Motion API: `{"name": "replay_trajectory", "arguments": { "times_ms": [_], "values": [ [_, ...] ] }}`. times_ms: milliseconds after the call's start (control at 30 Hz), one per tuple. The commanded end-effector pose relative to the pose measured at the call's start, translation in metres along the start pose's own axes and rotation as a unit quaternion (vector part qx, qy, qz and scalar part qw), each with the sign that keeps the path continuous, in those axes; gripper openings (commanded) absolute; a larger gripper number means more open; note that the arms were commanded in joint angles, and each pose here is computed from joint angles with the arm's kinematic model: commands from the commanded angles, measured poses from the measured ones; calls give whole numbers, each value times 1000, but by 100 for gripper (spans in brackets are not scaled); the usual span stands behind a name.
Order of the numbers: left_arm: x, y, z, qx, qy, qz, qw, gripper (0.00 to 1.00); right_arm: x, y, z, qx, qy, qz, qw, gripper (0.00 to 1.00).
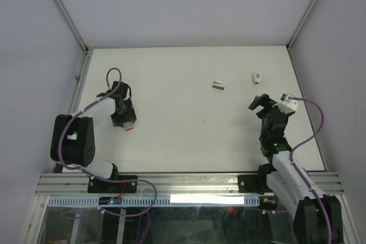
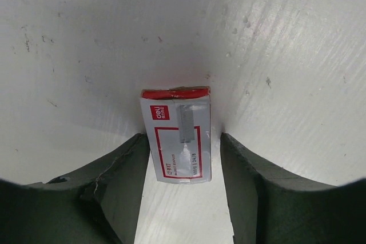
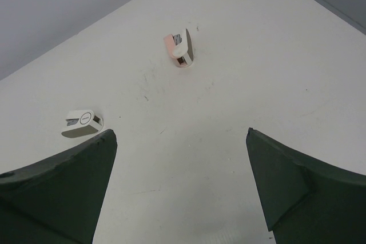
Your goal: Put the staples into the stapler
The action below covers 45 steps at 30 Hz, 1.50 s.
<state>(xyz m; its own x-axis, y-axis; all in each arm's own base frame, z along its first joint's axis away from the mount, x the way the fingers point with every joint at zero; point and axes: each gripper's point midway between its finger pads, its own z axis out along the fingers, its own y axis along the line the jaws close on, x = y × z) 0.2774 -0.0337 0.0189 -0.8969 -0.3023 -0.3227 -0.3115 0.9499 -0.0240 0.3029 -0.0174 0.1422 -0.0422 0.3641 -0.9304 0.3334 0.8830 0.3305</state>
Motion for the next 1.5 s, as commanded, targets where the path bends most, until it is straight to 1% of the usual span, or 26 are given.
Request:
{"name": "replay_trajectory", "arguments": {
  "times_ms": [0, 67, 133, 200, 333, 400, 533, 600, 667, 800, 867, 900, 933, 1000, 1067, 1133, 1167, 1233, 1300, 1333, 1367, 1400, 1433, 1467],
  "values": [
    [-12, -4, -3, 5, -22, -11, 1000, 52, -27, 11, 3, -14, -38, 16, 999, 100],
    [-13, -6, -2, 8, -22, -8, 1000, 48, -27, 12, 3, -16, -38, 16, 999, 100],
    [-15, -10, -5, 16, -27, 0, 1000, 40, -26, 13, 4, -19, -36, 15, 999, 99],
    [-19, -20, -10, 34, -41, 18, 998, 35, -26, 17, 4, -27, -32, 13, 999, 100],
    [-27, -60, -28, 102, -69, 88, 988, 33, -23, 39, 4, -80, -9, 3, 997, 100],
    [-29, -83, -35, 126, -82, 129, 980, 33, -16, 60, 3, -132, 22, -2, 991, 100],
    [-28, -138, -40, 155, -95, 230, 956, 33, -1, 99, -2, -216, 97, -2, 972, 99],
    [-25, -168, -40, 165, -99, 292, 937, 33, 9, 113, -8, -248, 140, -4, 959, 98],
    [-16, -192, -38, 174, -101, 355, 913, 34, 18, 124, -14, -272, 175, -10, 946, 97],
    [10, -228, -33, 208, -83, 431, 874, 39, 34, 134, -26, -284, 220, -22, 933, 96],
    [13, -234, -28, 200, -83, 451, 866, 44, 42, 138, -32, -290, 233, -25, 928, 96],
    [13, -236, -25, 198, -82, 453, 866, 49, 45, 141, -34, -294, 237, -26, 925, 96],
    [11, -237, -24, 195, -83, 449, 868, 56, 47, 144, -35, -299, 240, -26, 923, 96],
    [8, -239, -29, 197, -89, 434, 874, 65, 54, 148, -36, -304, 247, -33, 919, 96],
    [1, -241, -43, 202, -110, 402, 886, 70, 62, 151, -36, -305, 259, -45, 915, 96],
    [-6, -240, -62, 210, -136, 349, 903, 72, 67, 157, -37, -309, 273, -57, 909, 95],
    [-8, -238, -72, 217, -145, 309, 914, 72, 69, 160, -39, -315, 279, -60, 905, 95],
    [-1, -236, -86, 248, -145, 230, 930, 71, 72, 167, -40, -322, 289, -61, 899, 95],
    [17, -237, -93, 294, -120, 142, 938, 68, 73, 175, -43, -335, 295, -61, 893, 95],
    [26, -237, -95, 314, -104, 103, 938, 66, 74, 179, -44, -340, 297, -62, 890, 95],
    [34, -235, -94, 328, -91, 67, 938, 63, 75, 183, -45, -344, 299, -63, 888, 94],
    [41, -235, -96, 346, -81, 40, 934, 58, 76, 186, -45, -348, 302, -65, 885, 93],
    [46, -233, -95, 356, -73, 12, 931, 55, 78, 190, -46, -352, 306, -68, 882, 92],
    [46, -232, -102, 374, -77, -14, 924, 53, 81, 193, -47, -357, 313, -71, 877, 91]
  ]
}}
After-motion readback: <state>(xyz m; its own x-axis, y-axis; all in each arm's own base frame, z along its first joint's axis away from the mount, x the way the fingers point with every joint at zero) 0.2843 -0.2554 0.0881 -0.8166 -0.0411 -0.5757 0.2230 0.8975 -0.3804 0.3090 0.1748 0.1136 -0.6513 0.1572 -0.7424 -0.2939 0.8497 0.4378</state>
